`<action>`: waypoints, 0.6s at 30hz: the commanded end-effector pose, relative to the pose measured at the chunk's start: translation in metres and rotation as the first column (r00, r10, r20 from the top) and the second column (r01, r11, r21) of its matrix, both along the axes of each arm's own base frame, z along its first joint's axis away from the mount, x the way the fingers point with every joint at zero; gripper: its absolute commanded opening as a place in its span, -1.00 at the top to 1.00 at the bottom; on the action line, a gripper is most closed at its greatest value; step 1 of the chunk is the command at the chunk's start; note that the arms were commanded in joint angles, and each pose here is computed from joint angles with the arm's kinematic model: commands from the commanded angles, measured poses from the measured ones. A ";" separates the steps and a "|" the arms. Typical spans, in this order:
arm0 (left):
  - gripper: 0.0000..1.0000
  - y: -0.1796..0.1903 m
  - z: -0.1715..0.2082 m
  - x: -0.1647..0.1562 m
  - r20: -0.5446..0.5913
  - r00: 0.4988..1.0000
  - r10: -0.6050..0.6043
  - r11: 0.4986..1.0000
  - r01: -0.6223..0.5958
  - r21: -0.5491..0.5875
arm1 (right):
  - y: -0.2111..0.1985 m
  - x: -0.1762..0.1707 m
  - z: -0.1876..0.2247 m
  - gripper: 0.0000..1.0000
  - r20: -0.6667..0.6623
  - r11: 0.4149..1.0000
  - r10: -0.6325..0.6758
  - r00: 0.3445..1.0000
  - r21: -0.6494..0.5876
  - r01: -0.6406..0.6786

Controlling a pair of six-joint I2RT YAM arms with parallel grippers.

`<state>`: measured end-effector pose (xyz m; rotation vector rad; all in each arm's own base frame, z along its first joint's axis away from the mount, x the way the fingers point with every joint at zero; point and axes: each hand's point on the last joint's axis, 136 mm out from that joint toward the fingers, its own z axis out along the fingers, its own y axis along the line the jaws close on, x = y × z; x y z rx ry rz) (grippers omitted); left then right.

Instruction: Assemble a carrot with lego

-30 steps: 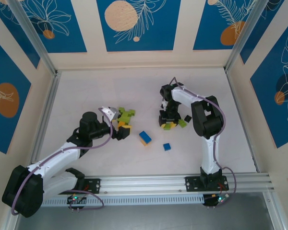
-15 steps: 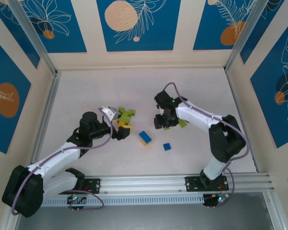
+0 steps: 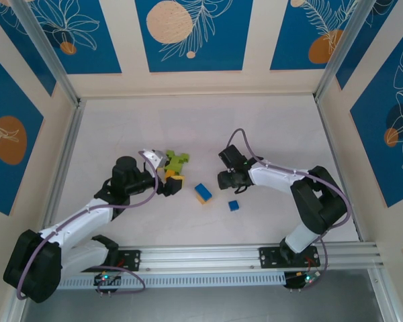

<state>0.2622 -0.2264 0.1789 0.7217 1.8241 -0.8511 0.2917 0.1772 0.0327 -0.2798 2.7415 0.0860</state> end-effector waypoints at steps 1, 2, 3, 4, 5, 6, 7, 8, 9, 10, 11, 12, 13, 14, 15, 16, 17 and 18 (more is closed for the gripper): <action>-0.99 -0.005 0.019 0.003 0.058 0.998 -0.027 0.999 0.028 -0.023 | -0.002 0.017 0.012 -0.33 0.056 1.000 -0.018 0.998 0.017 0.017; -0.99 -0.005 0.019 0.003 0.058 0.998 -0.027 0.999 0.028 -0.023 | -0.003 0.019 0.011 -0.32 0.049 1.000 -0.018 0.999 0.022 0.017; -0.99 -0.005 0.019 0.003 0.057 0.998 -0.027 0.999 0.029 -0.023 | -0.003 0.021 0.011 -0.30 0.044 0.999 -0.020 0.999 0.026 0.019; -0.99 -0.005 0.020 0.003 0.058 0.998 -0.026 0.999 0.027 -0.024 | -0.004 0.022 0.011 -0.28 0.041 0.999 -0.020 0.999 0.025 0.019; -0.99 -0.005 0.019 0.003 0.057 0.998 -0.027 0.999 0.028 -0.024 | -0.004 0.023 0.010 -0.27 0.033 0.999 -0.021 0.999 0.026 0.021; -0.99 -0.005 0.019 0.003 0.056 0.998 -0.026 0.999 0.028 -0.023 | -0.004 0.025 0.010 -0.26 0.029 0.999 -0.024 0.999 0.023 0.023; -0.99 -0.005 0.019 0.003 0.057 0.998 -0.026 0.999 0.028 -0.023 | -0.005 0.025 0.008 -0.24 0.026 1.000 -0.023 0.999 0.019 0.022; -0.99 -0.005 0.019 0.003 0.057 0.998 -0.025 0.999 0.027 -0.023 | -0.005 0.026 0.008 -0.20 0.027 1.000 -0.025 0.999 0.018 0.024; -0.99 -0.005 0.019 0.003 0.057 0.998 -0.026 0.999 0.027 -0.023 | -0.004 0.026 0.008 -0.17 0.027 1.000 -0.021 0.999 0.020 0.020; -0.99 -0.005 0.019 0.003 0.058 0.998 -0.027 0.999 0.028 -0.024 | -0.004 0.026 0.008 -0.13 0.026 1.000 -0.021 0.999 0.023 0.021; -0.99 -0.005 0.018 0.003 0.056 0.998 -0.025 0.999 0.027 -0.023 | -0.004 0.026 0.007 -0.13 0.022 0.999 -0.022 1.000 0.027 0.021; -0.99 -0.005 0.019 0.003 0.057 0.998 -0.027 0.999 0.028 -0.024 | -0.004 0.025 0.007 -0.12 0.018 0.999 -0.020 1.000 0.029 0.019; -0.99 -0.005 0.019 0.003 0.057 0.998 -0.027 0.999 0.028 -0.023 | -0.003 0.025 0.006 -0.12 0.014 0.999 -0.020 1.000 0.030 0.020; -0.99 -0.005 0.019 0.003 0.057 0.998 -0.027 0.999 0.029 -0.024 | -0.003 0.025 0.005 -0.12 0.010 0.999 -0.018 1.000 0.033 0.018; -0.99 -0.005 0.019 0.003 0.057 0.998 -0.026 0.999 0.027 -0.024 | -0.003 0.025 0.004 -0.12 0.006 0.999 -0.017 1.000 0.036 0.017; -0.99 -0.005 0.019 0.003 0.057 0.998 -0.028 0.999 0.029 -0.023 | -0.002 0.025 0.004 -0.13 0.002 0.999 -0.015 1.000 0.037 0.015; -0.99 -0.005 0.019 0.003 0.057 0.998 -0.026 0.999 0.027 -0.023 | -0.002 0.025 0.003 -0.13 -0.002 0.999 -0.015 1.000 0.037 0.016; -0.99 -0.005 0.019 0.003 0.056 0.998 -0.027 0.999 0.028 -0.023 | -0.001 0.025 0.002 -0.13 -0.003 0.999 -0.013 1.000 0.038 0.013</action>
